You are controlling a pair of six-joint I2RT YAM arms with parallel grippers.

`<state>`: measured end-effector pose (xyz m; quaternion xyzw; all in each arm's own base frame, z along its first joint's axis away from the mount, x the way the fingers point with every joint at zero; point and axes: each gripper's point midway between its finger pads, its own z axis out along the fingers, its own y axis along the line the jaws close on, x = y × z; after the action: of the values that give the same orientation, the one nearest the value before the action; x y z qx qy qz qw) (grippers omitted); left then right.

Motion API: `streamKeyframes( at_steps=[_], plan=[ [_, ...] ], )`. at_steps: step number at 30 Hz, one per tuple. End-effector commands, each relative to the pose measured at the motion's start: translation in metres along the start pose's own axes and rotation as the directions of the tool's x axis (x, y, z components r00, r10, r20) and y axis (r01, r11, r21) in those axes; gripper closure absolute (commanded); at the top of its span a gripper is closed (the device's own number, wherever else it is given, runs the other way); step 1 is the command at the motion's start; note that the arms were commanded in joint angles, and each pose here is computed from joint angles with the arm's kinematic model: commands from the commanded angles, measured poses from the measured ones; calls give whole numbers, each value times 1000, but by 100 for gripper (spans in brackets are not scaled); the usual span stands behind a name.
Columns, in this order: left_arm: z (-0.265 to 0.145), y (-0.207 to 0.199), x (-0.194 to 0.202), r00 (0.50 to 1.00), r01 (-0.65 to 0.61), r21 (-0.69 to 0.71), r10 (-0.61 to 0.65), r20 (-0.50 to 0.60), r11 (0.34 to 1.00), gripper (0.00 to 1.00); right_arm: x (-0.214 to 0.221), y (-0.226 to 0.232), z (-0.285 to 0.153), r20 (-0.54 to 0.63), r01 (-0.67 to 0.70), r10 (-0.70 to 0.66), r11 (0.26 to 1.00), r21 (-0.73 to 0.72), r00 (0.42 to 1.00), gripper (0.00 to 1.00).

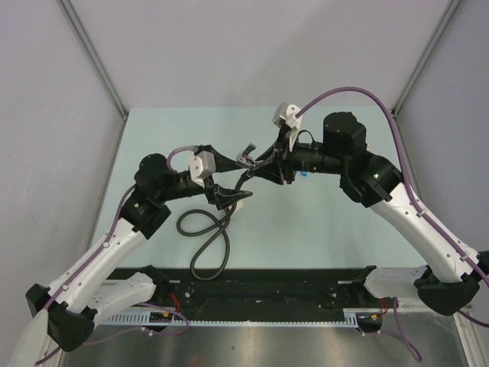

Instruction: Install the water faucets

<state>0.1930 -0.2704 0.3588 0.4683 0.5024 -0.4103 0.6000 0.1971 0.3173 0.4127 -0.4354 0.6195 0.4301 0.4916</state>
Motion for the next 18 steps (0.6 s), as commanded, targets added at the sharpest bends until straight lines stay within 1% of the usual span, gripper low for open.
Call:
streamKeyframes(
  at_steps=[1, 2, 3, 4, 10, 13, 14, 16, 17, 18],
  plan=[
    [4, -14, -26, 997, 7, 130, -17, 72, 992, 27, -28, 22, -12, 101, 114, -105, 990, -88, 989, 100],
    [5, -14, -28, 997, 5, 140, -15, 73, 990, 29, -26, 22, -12, 99, 119, -110, 989, -92, 989, 100],
    [8, -12, -24, 997, 41, 146, -50, 59, 988, 30, -27, 23, -13, 101, 123, -114, 988, -93, 988, 100],
    [10, -12, -23, 997, 50, 154, -59, 54, 987, 31, -27, 24, -13, 101, 125, -115, 988, -96, 988, 100],
    [16, -16, -26, 992, 88, 208, -105, 72, 974, 39, -22, 25, -12, 87, 124, -114, 986, -112, 990, 100],
    [18, -16, -25, 990, 101, 219, -119, 70, 970, 48, -21, 25, -10, 85, 124, -114, 986, -114, 990, 100],
    [18, -16, -25, 990, 104, 220, -122, 69, 970, 56, -22, 26, -11, 90, 126, -116, 985, -116, 989, 100],
    [18, -13, -24, 989, 112, 204, -129, 68, 973, 68, -22, 26, -10, 90, 126, -116, 985, -118, 989, 100],
    [18, -11, -24, 989, 114, 189, -129, 70, 975, 82, -21, 25, -8, 88, 128, -118, 985, -119, 989, 100],
    [17, -10, -25, 989, 109, 174, -124, 76, 979, 89, -20, 24, -7, 85, 124, -115, 985, -117, 990, 100]
  ],
)
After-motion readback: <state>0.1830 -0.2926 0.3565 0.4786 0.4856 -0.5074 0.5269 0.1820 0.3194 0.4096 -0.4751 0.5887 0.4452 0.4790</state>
